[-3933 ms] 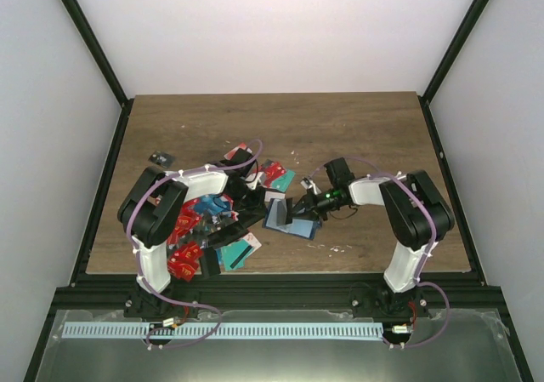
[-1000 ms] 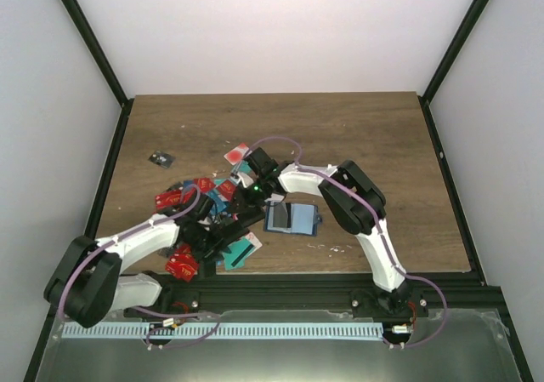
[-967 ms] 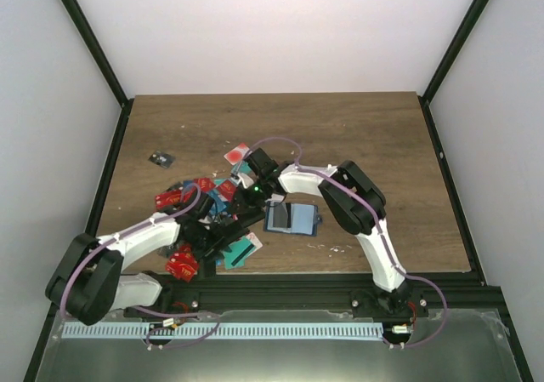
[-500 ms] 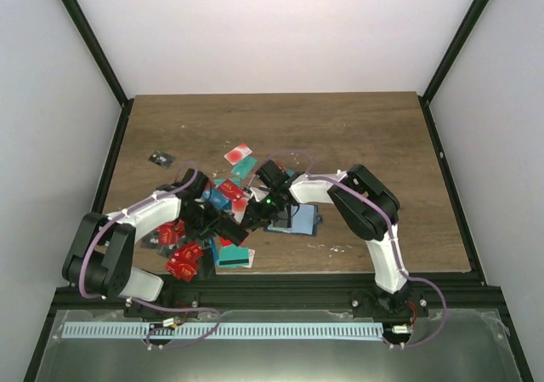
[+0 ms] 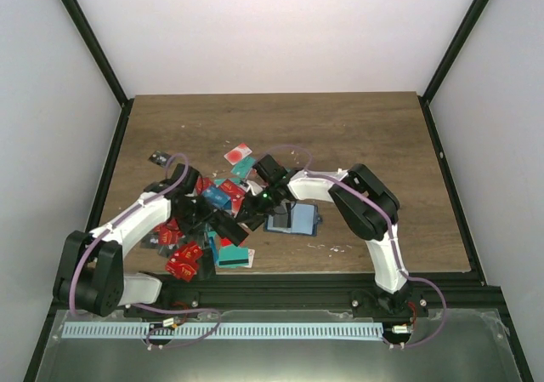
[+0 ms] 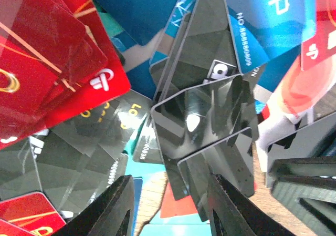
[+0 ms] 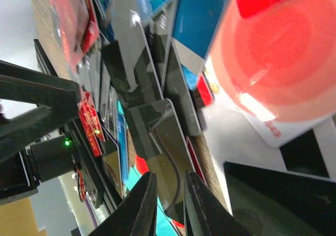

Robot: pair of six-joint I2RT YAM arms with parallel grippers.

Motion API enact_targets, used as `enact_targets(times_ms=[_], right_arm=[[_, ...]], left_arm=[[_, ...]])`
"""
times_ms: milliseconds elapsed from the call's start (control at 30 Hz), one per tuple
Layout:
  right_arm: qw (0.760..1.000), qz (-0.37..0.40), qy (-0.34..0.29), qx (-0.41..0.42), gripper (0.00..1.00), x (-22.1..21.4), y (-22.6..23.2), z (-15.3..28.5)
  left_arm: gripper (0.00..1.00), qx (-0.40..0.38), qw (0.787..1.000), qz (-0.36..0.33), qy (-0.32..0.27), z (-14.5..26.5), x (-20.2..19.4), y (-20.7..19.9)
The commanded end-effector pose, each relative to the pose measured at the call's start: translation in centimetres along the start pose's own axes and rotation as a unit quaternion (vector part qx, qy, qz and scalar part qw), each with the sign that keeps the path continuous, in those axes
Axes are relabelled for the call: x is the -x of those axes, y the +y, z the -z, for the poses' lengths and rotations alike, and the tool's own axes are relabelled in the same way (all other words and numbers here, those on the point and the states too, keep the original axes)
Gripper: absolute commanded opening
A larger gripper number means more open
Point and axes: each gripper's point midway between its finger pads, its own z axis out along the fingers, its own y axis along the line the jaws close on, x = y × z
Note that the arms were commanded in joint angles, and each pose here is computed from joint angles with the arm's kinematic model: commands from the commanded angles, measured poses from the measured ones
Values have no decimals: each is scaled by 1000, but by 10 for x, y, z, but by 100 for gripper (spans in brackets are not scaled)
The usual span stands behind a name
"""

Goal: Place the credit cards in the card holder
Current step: Pick up the credit card from the center of the board.

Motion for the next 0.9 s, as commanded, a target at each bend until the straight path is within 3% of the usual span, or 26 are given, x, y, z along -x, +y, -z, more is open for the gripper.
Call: enact_targets(times_ms=[0,300,867], right_arm=[[1000,23,-21,3,17,19,15,4],[998,43,-25,27,17,35,21,-5],[999,19,8,26,17,32,-16,-41]], left_arm=[[42,-16,999,-31,-22,-3,9,0],[41,-61,997,-39,-37,-21,18,-1],[21,-73,996,-38,-47,-41,22,7]])
